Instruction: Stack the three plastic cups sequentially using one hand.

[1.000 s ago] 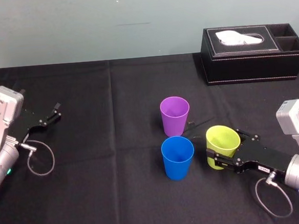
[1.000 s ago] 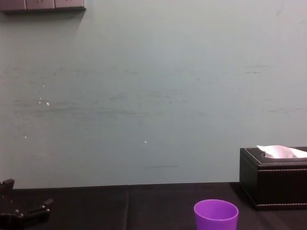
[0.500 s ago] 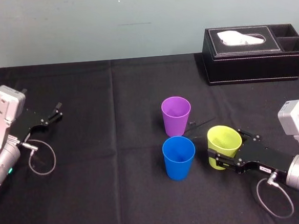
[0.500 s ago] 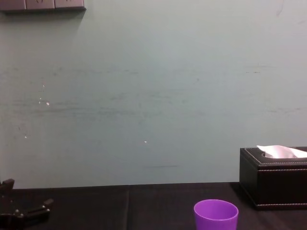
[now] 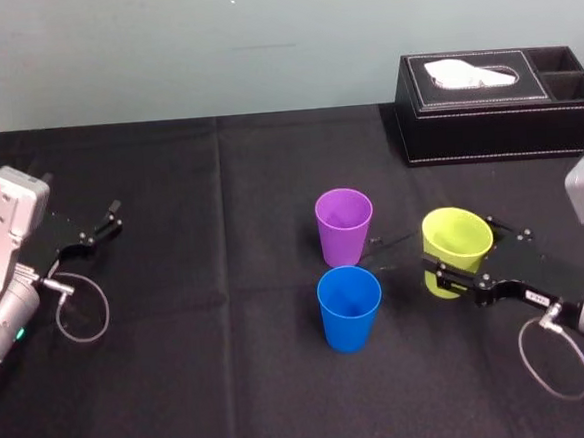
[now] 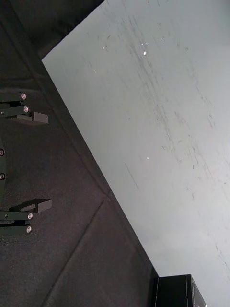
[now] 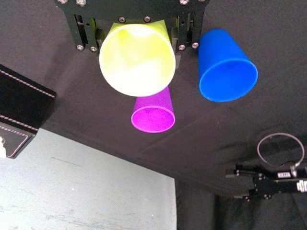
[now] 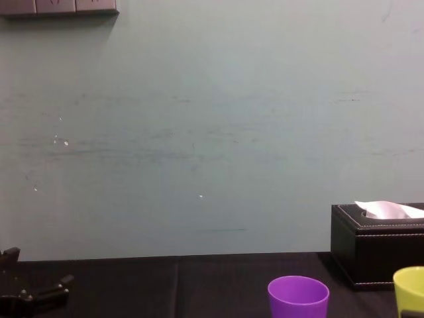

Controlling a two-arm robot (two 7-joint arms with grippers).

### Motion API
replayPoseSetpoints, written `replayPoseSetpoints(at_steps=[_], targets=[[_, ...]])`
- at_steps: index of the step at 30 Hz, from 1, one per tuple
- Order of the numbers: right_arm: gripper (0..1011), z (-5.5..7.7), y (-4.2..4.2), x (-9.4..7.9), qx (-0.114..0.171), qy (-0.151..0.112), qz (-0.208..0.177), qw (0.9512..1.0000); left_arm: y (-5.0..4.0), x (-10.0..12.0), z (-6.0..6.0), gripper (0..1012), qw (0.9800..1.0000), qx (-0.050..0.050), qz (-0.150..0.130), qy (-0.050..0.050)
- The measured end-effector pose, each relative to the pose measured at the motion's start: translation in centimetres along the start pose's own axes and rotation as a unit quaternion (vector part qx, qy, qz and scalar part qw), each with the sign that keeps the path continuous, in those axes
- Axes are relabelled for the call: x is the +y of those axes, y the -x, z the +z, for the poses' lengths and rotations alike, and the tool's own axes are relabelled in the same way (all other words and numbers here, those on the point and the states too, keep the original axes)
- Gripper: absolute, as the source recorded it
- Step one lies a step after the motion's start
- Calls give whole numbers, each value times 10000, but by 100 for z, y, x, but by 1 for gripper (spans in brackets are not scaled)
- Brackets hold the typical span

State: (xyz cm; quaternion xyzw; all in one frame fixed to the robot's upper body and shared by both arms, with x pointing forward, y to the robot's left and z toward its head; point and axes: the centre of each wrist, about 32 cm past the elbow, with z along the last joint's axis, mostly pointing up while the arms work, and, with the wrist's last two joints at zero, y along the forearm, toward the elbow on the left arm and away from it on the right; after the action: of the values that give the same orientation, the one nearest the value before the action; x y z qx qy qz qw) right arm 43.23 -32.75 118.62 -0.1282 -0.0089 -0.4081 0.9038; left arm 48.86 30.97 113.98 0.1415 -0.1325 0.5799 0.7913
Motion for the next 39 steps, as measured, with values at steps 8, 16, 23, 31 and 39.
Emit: replayPoseSetpoints(at_steps=[8,16,23,31,39], targets=[[739,287,-45,-7,87,-105,28,9999,0,0,0,1011,10000,0,0,0],[739,538,-67,119,-18,-317,27,9995,0,0,0,1011,10000,0,0,0],[739,664,-35,372,-296,-282,67,9991,0,0,0,1011,10000,0,0,0],[739,718,-15,607,-416,-238,114,9988,0,0,0,1011,10000,0,0,0],[739,735,-20,826,-394,-178,162,9989,0,0,0,1011,10000,0,0,0]])
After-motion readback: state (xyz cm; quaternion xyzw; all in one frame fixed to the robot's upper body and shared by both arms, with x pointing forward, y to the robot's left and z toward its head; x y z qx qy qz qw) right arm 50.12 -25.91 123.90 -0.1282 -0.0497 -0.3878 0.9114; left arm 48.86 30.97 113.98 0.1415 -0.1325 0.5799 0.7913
